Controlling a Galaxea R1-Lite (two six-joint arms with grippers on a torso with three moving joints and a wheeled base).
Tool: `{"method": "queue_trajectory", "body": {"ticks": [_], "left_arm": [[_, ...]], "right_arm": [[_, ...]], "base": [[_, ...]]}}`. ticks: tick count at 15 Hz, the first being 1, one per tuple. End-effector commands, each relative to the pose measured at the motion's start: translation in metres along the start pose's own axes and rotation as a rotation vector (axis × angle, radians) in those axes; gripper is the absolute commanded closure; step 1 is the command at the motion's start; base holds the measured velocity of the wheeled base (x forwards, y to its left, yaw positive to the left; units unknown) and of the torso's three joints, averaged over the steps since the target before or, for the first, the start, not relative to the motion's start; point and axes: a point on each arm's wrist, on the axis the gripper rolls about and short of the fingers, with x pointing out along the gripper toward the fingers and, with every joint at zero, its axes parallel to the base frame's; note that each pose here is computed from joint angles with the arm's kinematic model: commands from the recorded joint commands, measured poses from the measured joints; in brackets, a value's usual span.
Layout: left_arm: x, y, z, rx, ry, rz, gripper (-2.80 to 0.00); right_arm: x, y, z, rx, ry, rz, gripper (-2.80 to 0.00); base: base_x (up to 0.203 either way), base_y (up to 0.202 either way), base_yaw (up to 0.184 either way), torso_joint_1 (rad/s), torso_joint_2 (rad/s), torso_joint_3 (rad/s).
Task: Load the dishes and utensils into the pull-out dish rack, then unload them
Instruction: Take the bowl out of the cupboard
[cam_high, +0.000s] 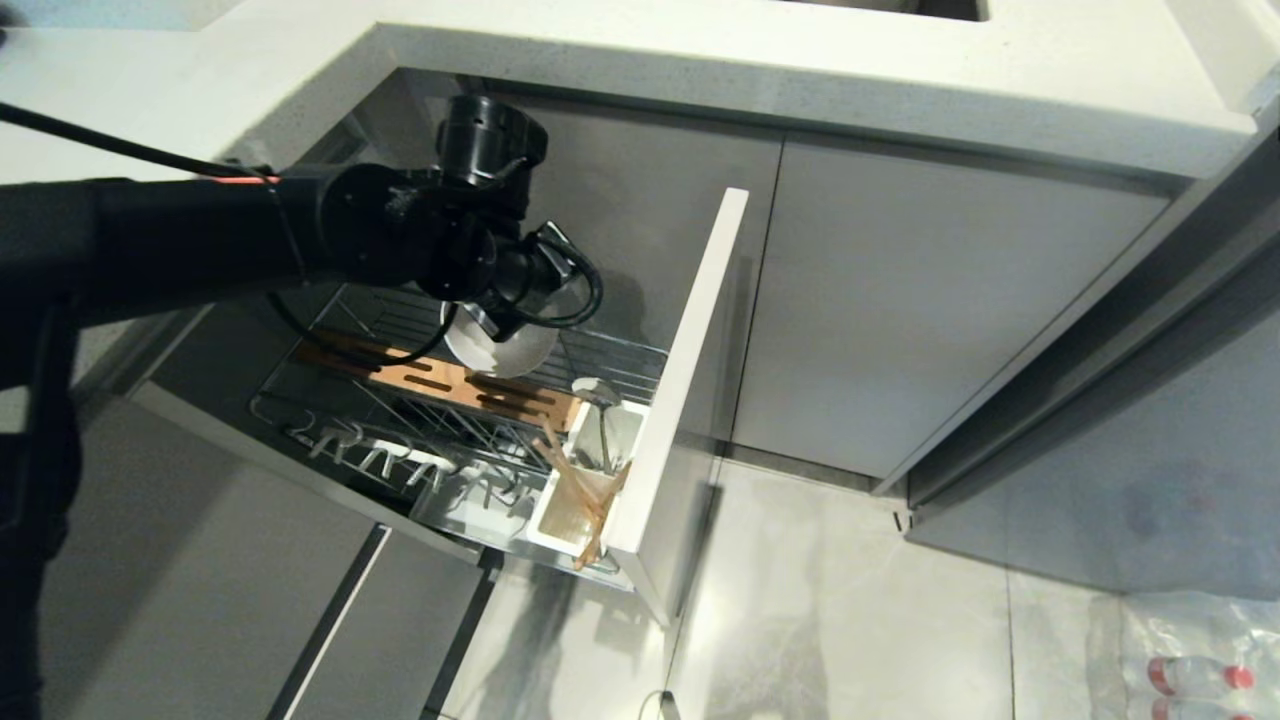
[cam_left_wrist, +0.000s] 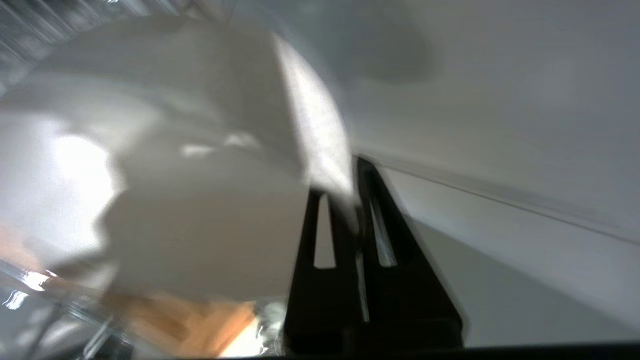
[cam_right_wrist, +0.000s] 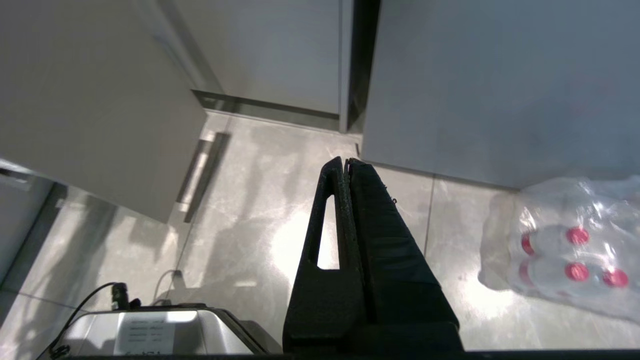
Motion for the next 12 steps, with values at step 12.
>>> {"method": "queue_trajectory", "body": {"ticks": [12], "left_arm": [[-0.247,0.008,0.076,-0.114,-0.166,-0.377,0.00]], "right_arm": [[0.000,0.000,0.000,0.000,0.003,0.000,0.00]], "base": [[0.000,0.000,0.000,0.000,0.00,0.000]]}}
